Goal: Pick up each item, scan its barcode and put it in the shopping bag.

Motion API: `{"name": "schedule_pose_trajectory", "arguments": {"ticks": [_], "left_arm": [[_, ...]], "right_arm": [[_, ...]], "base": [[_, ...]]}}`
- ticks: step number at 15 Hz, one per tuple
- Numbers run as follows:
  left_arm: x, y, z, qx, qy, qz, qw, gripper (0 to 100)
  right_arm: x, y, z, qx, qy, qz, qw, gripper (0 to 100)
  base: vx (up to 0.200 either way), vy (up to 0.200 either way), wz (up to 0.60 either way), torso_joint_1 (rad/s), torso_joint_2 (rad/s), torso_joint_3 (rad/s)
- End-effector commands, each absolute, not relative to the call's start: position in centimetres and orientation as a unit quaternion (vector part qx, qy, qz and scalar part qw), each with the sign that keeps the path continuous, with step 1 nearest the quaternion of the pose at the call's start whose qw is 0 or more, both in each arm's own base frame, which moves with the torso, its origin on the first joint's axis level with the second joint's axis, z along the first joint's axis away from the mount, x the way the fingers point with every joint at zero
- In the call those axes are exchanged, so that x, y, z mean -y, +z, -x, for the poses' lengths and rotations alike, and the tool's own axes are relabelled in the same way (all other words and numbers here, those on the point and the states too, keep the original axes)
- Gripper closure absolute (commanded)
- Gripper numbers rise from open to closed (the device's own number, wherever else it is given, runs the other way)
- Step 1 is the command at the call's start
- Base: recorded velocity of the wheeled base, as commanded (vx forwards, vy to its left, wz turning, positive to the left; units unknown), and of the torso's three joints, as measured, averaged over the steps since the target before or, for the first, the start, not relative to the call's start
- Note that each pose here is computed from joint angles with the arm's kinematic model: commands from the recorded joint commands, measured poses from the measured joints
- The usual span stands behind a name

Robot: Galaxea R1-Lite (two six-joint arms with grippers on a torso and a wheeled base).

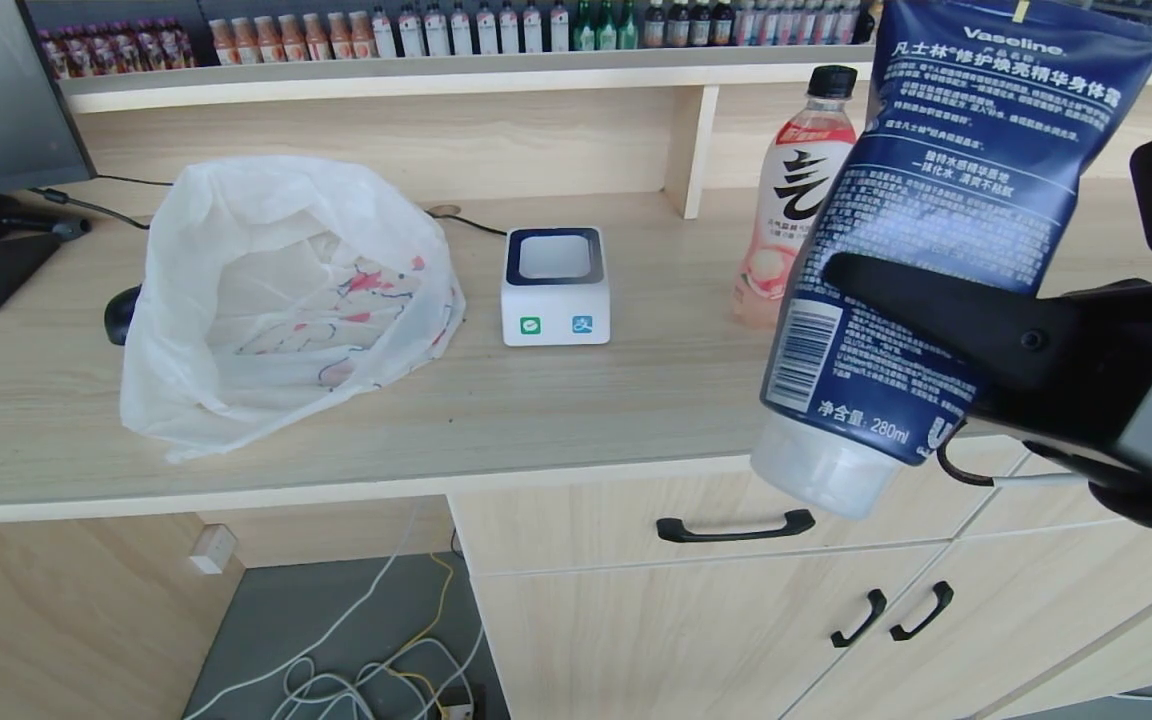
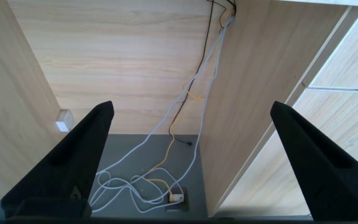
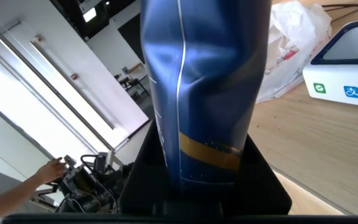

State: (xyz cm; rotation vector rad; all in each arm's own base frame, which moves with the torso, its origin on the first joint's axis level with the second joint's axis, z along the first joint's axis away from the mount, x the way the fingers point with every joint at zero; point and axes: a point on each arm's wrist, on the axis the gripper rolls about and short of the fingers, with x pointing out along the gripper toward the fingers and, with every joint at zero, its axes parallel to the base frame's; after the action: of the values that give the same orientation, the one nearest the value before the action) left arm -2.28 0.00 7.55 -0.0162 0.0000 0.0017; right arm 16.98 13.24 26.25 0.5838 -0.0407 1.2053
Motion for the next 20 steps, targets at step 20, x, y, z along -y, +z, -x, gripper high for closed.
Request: {"name": "schedule_pose_trajectory", "arguments": {"ticks": [20], "left_arm": [[0.0,7.5,2.3,0.0,0.001,0.008,1.0,0]], "right_arm": [[-14.4,24.0,-20.3,0.122,0.321,-0.083,0.935,100]], "base": [[0.0,0.0,0.0,0.0,0.0,0.0]]}}
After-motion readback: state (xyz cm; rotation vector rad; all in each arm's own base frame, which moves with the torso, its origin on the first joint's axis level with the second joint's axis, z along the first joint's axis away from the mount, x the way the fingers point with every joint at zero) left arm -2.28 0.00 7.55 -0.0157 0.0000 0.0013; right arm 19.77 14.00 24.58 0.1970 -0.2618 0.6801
